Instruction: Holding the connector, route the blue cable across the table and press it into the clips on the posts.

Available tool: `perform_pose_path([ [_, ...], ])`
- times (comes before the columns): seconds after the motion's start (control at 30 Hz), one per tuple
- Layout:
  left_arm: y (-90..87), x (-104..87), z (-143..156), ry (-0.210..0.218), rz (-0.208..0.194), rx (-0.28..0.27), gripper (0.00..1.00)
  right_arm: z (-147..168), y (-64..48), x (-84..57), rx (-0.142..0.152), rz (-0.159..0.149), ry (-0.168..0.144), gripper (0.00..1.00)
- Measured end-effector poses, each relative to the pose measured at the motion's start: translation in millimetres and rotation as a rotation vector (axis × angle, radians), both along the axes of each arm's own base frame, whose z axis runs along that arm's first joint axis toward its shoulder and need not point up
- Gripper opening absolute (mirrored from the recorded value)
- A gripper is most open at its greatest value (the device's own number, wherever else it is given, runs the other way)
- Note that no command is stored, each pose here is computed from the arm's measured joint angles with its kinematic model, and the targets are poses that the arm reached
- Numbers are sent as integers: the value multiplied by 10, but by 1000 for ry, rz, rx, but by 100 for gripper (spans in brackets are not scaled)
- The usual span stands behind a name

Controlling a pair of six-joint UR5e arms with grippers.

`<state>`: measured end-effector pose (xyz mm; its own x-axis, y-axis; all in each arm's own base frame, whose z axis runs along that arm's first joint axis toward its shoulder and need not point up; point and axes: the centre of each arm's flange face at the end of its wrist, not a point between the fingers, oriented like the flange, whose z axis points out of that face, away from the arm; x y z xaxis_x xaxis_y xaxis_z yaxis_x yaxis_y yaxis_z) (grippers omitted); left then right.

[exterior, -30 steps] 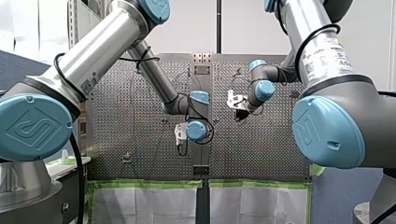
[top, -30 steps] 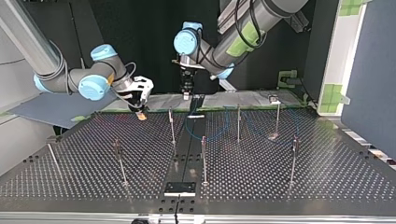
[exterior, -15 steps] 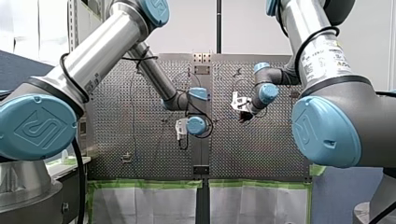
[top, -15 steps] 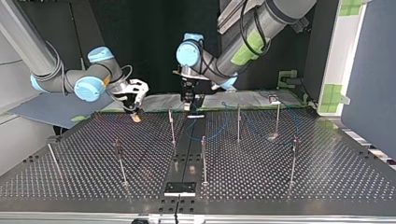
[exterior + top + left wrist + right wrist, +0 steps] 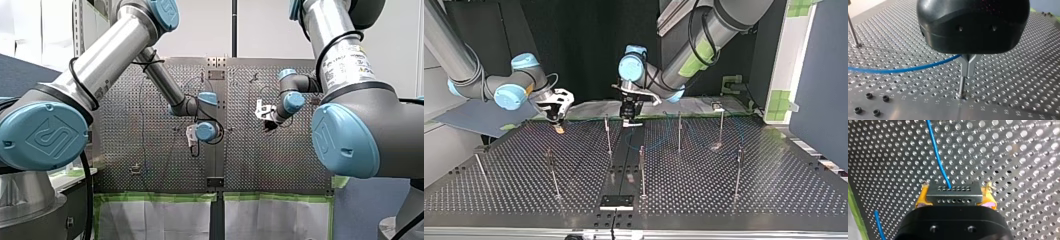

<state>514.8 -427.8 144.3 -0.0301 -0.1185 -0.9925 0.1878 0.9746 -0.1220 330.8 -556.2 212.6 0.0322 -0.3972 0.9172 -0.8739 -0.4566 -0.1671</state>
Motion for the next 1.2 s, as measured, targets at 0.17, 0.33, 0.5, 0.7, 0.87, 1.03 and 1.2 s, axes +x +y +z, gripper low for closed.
perform_pose_path([
  [0.17,-70,93,-78,18,-25,2,0,12,-57,-49,-15,-10,-9,0],
  [0.33,-57,229,-208,49,-14,-3,0,34,-126,-106,-28,-22,-24,0],
  [0.5,4,400,-190,61,13,-3,0,61,-209,-192,-40,-39,-36,0],
  [0.7,1,541,-35,61,29,-2,23,66,-255,-263,-42,-48,-40,0],
  [0.87,-81,556,66,68,20,5,84,76,-273,-279,-45,-46,-42,0],
  [1.03,-133,478,59,99,9,39,100,87,-281,-276,-46,-42,-44,0],
  [1.2,-172,372,90,127,11,73,100,90,-280,-274,-46,-38,-46,0],
])
